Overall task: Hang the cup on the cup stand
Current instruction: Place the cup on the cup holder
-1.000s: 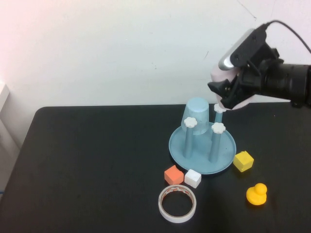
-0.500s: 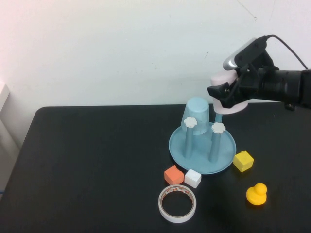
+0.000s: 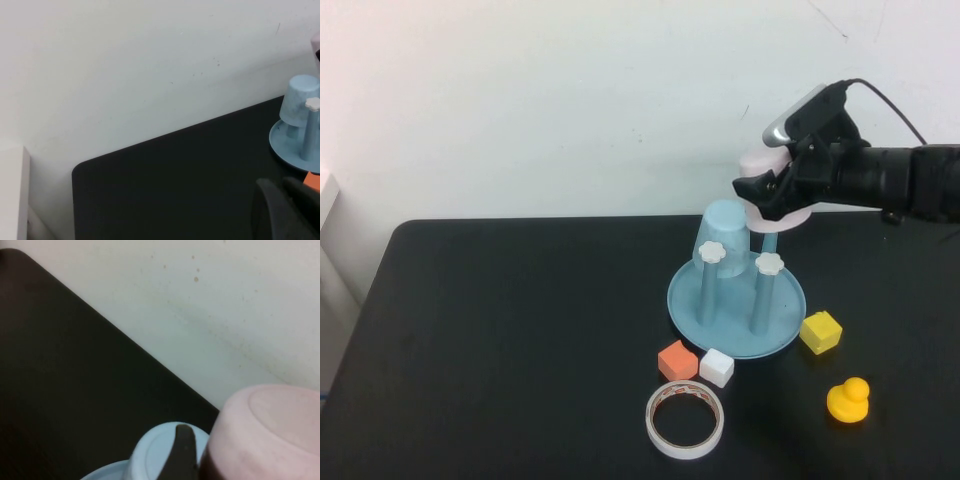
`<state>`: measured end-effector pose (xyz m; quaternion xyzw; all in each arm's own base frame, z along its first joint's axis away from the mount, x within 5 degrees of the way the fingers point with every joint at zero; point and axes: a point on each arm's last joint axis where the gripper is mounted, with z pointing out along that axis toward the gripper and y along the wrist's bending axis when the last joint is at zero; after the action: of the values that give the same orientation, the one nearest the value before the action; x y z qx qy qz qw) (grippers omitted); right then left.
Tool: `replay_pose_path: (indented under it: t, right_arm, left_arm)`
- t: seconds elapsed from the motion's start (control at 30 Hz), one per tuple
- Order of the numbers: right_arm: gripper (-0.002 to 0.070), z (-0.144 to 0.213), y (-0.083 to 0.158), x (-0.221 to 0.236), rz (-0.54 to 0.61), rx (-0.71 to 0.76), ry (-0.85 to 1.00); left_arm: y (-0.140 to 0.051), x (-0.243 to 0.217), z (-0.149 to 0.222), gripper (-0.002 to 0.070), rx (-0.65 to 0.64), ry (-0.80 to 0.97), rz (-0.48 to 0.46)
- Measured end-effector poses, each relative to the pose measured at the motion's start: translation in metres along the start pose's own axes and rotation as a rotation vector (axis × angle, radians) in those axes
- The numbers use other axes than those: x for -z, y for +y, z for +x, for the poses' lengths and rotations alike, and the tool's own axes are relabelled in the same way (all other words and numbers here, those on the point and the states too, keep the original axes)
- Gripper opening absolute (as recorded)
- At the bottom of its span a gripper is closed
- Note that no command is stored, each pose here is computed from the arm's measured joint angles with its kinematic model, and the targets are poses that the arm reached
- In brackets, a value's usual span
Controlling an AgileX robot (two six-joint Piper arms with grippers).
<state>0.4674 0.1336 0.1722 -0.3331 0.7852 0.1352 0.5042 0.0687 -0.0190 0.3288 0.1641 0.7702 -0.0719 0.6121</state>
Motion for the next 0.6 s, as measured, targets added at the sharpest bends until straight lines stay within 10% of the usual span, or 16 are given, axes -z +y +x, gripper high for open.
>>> replay_pose_path:
  t: [0.6]
  right_arm:
    - [0.0690, 0.017, -0.007, -0.007, 0.018, -0.205, 0.035]
  left_arm:
    - [0.000, 0.000, 0.000, -0.0001, 0.002, 0.002, 0.001]
